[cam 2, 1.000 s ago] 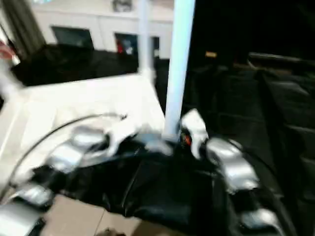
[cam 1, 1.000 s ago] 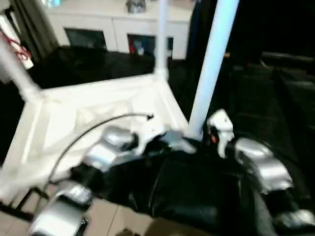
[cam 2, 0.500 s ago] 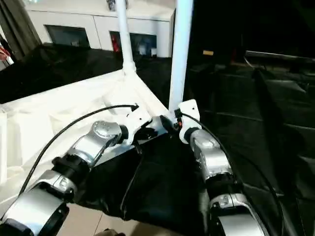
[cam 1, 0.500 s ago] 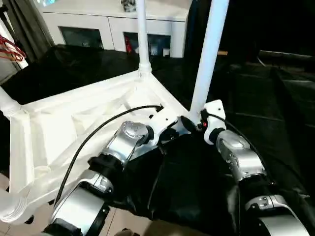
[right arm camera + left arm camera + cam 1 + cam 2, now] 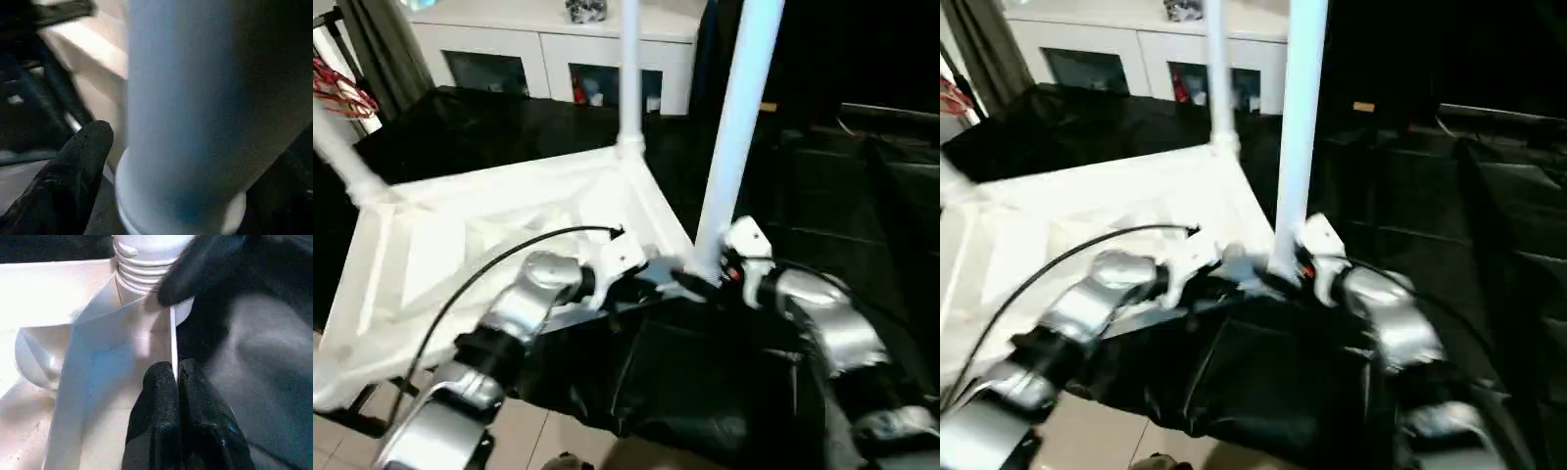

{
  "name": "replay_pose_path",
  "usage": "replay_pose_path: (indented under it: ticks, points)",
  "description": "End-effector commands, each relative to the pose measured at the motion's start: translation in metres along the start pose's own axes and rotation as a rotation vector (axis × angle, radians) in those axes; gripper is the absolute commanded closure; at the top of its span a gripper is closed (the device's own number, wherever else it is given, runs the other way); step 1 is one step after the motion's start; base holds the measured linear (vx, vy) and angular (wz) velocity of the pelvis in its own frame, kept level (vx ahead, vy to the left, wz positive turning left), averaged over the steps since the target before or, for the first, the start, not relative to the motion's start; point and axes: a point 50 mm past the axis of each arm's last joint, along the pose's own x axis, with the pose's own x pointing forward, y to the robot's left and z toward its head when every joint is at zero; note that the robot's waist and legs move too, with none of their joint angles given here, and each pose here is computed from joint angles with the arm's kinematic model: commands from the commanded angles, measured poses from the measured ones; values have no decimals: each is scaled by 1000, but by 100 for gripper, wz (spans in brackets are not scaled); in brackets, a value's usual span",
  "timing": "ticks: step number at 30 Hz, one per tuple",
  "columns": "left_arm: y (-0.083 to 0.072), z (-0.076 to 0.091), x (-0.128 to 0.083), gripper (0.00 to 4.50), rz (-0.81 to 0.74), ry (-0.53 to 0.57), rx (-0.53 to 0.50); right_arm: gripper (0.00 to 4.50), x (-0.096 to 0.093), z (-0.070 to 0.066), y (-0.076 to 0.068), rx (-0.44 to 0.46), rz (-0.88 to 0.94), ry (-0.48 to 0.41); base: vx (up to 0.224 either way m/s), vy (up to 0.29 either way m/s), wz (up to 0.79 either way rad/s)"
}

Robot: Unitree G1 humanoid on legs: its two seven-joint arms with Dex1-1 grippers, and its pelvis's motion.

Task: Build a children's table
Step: Rotate leg to tighten

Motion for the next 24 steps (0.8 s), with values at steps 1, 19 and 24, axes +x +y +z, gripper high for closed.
replay_pose_path:
  ticks: [1,19,24]
  points:
    - [-2,13,-6,450,-63,-49,74,41,-6,4,4,-26,85,1,0,0,0]
    - [-6,8,-23,450,-142,-36,76,176,-13,3,18,-30,243,52,0,0,0]
    - [-7,7,-23,450,-143,-35,71,176,-13,2,22,-23,255,51,0,0,0]
